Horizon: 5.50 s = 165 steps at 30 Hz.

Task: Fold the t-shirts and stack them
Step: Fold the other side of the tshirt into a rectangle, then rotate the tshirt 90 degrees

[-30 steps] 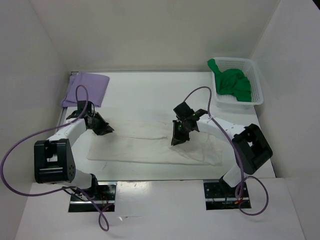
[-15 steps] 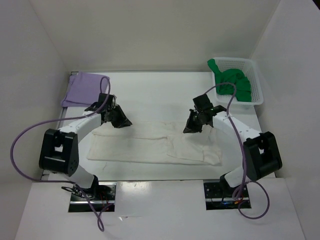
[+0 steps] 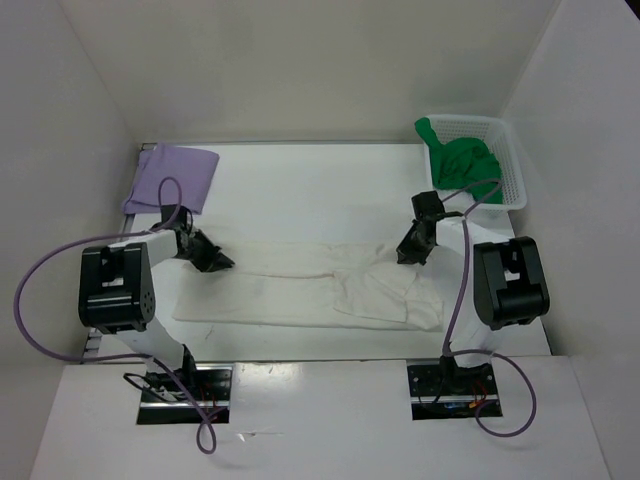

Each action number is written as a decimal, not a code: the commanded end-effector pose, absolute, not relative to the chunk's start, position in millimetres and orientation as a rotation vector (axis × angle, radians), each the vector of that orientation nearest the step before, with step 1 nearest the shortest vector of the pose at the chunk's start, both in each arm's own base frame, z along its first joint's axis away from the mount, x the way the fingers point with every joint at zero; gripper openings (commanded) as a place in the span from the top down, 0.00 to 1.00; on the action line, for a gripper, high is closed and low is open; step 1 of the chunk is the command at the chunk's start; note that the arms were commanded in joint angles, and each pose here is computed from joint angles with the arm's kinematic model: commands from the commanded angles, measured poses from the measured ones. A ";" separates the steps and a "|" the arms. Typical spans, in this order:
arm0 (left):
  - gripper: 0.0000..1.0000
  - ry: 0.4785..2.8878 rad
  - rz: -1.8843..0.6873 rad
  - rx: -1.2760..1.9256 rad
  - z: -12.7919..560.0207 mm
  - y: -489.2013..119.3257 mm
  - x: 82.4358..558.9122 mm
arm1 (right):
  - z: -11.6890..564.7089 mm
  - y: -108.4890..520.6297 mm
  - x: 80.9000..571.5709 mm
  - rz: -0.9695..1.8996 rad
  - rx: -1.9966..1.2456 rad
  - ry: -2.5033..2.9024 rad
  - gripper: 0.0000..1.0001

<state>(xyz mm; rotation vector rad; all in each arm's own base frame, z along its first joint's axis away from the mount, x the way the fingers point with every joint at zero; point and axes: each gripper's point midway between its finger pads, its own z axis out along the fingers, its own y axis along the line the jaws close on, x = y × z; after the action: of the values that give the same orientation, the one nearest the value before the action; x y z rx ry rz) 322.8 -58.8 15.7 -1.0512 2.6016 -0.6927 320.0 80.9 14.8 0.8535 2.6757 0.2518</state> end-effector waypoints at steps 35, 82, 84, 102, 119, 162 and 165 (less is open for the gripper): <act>0.76 2.270 -0.923 -0.410 202.6 -121.8 340.2 | -11.9 259.6 438.2 0.516 0.482 2.745 1.00; 0.93 2.330 -0.749 -0.409 183.2 -94.7 354.5 | 24.9 366.2 354.1 1.013 0.274 2.675 0.49; 0.92 2.340 -0.759 -0.408 180.7 -96.1 354.5 | 24.3 372.6 366.2 1.015 0.286 2.651 0.52; 0.62 2.475 -0.768 -0.362 143.8 -107.6 336.3 | 17.7 195.8 380.4 0.727 0.237 2.806 1.00; 0.46 2.891 -0.919 -0.183 45.6 -172.0 239.0 | 36.4 155.8 438.0 0.589 0.503 2.584 0.55; 0.50 3.094 -0.973 -0.225 35.1 -186.8 161.7 | 36.6 207.9 144.9 0.916 0.655 2.820 0.43; 0.50 3.113 -0.970 -0.195 33.3 -190.2 156.7 | 33.1 206.9 130.5 0.951 0.679 2.822 0.44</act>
<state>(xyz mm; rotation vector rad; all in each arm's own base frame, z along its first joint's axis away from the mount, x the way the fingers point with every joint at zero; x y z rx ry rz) 166.2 -184.2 34.0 -0.2175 3.0781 -0.9386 134.2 198.8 26.9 0.6163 2.8681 0.8541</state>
